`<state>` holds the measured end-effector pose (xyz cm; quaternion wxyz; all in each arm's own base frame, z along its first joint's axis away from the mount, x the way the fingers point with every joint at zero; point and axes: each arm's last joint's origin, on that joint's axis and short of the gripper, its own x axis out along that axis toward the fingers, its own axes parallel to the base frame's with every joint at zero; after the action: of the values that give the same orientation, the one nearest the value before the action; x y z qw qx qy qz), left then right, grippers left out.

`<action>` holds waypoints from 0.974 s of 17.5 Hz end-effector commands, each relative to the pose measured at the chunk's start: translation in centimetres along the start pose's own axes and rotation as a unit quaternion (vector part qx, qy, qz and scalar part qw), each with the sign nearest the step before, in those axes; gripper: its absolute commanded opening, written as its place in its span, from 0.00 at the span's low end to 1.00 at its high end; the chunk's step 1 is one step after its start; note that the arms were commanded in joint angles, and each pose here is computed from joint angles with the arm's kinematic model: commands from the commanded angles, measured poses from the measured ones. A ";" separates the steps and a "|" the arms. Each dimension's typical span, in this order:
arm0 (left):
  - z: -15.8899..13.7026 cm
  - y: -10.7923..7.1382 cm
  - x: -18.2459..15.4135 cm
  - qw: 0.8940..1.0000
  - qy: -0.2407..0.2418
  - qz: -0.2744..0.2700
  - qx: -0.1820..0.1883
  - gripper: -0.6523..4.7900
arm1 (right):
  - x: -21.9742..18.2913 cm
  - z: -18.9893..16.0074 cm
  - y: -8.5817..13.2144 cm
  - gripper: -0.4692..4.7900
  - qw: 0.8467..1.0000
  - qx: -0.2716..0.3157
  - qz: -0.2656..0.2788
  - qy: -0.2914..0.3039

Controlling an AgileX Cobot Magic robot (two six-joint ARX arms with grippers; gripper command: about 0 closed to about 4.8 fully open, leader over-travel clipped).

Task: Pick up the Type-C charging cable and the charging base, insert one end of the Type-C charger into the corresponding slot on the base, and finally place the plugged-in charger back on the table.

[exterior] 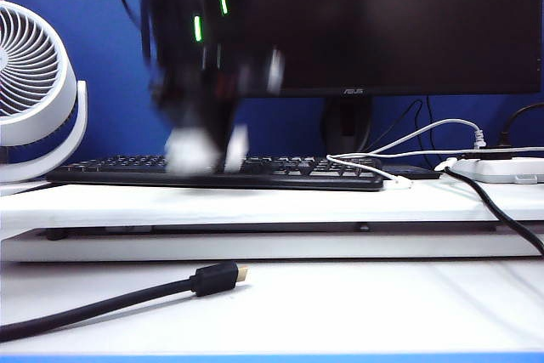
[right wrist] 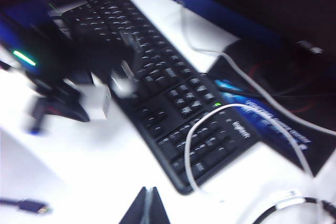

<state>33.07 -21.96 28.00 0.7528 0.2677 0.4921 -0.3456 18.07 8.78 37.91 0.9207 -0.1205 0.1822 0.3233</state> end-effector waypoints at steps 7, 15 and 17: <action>0.7 -2.5 -17.2 0.898 -0.419 -0.112 0.068 0.11 | 2.0 -0.2 -0.6 0.08 0.996 -0.081 -0.026 0.033; -3.0 -3.9 -25.1 0.849 -0.520 -0.079 0.055 0.11 | 8.5 -2.8 -2.0 0.08 0.954 -0.249 0.036 0.163; -3.5 -4.1 -25.8 0.845 -0.526 -0.082 0.049 0.11 | 10.2 -3.0 -2.9 0.08 0.944 -0.273 0.046 0.182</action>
<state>21.06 -15.44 49.96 0.8531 0.0469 0.0344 -0.5184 25.87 11.18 31.22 0.7974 -0.3936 0.2667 0.3717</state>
